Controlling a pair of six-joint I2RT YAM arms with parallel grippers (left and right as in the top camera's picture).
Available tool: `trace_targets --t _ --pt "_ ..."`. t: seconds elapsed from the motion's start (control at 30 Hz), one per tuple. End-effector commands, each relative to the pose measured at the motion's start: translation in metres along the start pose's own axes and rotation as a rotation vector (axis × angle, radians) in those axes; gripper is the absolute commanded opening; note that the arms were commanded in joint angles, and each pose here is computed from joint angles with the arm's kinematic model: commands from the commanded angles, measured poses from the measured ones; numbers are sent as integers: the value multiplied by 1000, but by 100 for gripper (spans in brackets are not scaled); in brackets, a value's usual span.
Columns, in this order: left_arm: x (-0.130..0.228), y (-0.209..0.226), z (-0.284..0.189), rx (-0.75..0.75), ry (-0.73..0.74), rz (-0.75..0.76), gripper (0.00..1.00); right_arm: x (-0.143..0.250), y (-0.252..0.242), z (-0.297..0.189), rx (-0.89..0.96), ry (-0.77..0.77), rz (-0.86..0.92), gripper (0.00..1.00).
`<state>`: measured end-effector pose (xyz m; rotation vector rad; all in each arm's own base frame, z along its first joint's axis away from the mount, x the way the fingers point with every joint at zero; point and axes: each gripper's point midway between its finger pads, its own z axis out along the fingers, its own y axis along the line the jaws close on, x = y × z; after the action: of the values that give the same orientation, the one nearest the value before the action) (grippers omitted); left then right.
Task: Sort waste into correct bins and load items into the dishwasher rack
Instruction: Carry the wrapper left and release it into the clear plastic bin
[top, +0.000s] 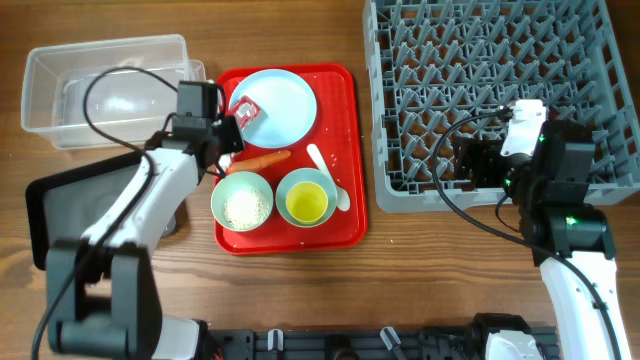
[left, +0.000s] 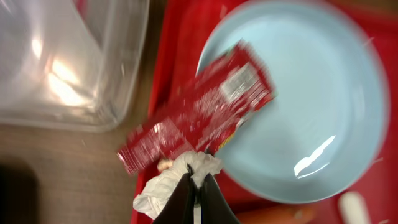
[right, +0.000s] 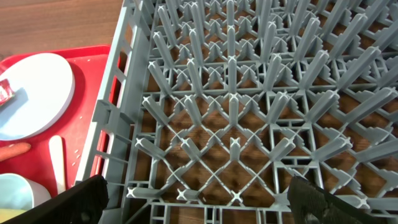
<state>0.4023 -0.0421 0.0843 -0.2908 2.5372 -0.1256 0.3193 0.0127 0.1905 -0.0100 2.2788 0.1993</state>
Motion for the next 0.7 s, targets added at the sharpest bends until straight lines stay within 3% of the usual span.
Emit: trace_targets --t 0.0,0.23,0.3,0.33,0.4,0.47,0.67 --pt "-78 13 -63 -25 -277 -60 4 -10 0 -3 10 -23 7 95" --pt "-125 87 -79 -131 -451 -209 6 -10 0 -3 10 -23 7 95" --pt "-131 103 -75 -152 -471 -233 13 -10 0 -3 10 -23 7 95" --pt "-133 110 -71 -162 -477 -244 28 -10 0 -3 10 -23 7 95" --pt "-136 119 -63 -172 -483 -256 31 -10 0 -3 10 -23 7 95" --pt "-138 118 -58 -153 -484 -255 38 -10 0 -3 10 -22 7 95" --pt "-134 56 -61 86 -440 -171 41 -10 0 -3 10 -21 7 95"
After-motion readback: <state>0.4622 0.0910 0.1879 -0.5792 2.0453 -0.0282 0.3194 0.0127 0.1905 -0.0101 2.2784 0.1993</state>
